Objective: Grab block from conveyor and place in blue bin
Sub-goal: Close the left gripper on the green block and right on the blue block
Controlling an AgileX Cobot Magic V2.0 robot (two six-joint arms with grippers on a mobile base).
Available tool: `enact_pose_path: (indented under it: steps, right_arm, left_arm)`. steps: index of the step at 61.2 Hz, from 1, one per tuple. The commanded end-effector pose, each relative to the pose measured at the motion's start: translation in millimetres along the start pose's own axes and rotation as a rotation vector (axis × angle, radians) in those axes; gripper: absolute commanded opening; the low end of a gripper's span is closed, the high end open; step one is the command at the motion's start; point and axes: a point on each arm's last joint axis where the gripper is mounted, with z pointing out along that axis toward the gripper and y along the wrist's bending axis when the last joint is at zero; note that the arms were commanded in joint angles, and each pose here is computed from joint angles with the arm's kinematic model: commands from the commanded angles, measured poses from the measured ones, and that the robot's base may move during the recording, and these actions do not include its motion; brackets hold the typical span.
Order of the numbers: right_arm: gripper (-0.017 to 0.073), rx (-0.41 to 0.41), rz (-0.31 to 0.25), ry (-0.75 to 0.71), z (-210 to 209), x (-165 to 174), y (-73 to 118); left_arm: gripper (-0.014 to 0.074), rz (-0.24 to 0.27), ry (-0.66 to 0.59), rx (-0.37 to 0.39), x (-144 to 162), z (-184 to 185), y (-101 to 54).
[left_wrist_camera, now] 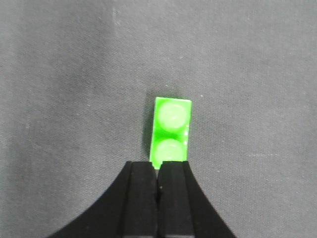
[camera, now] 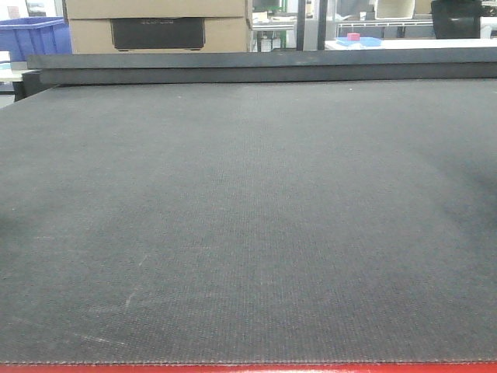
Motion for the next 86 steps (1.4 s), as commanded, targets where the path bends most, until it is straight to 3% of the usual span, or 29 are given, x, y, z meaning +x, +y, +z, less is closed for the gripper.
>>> enact_pose_path:
  steps: [1,19,30,41,47,86]
  right_arm:
    - [0.0452,-0.003,0.024,0.031,13,-5,0.5]
    - [0.0433,0.004,0.049,0.068,52,-18,-2.3]
    - [0.0433,0.001,0.022,0.092,67,-19,6.5]
    - [0.0433,0.002,-0.023,0.098,72,-18,18.8]
    - [0.0433,0.021,0.012,0.094,73,-19,17.1]
    - [0.0412,0.053,0.006,0.152,72,-13,14.1]
  left_arm:
    - [-0.0111,-0.017,-0.009,0.010,-2,-2,0.3]
    - [-0.0111,-0.017,-0.009,0.010,-2,-2,0.3]
    - [-0.0111,-0.017,-0.009,0.010,-2,-2,0.3]
    - [-0.0111,-0.033,-0.001,0.009,-1,-2,0.4]
    - [-0.0111,-0.043,0.006,0.008,0,-2,0.4]
    - [-0.0111,-0.043,0.006,0.008,0,-2,0.4]
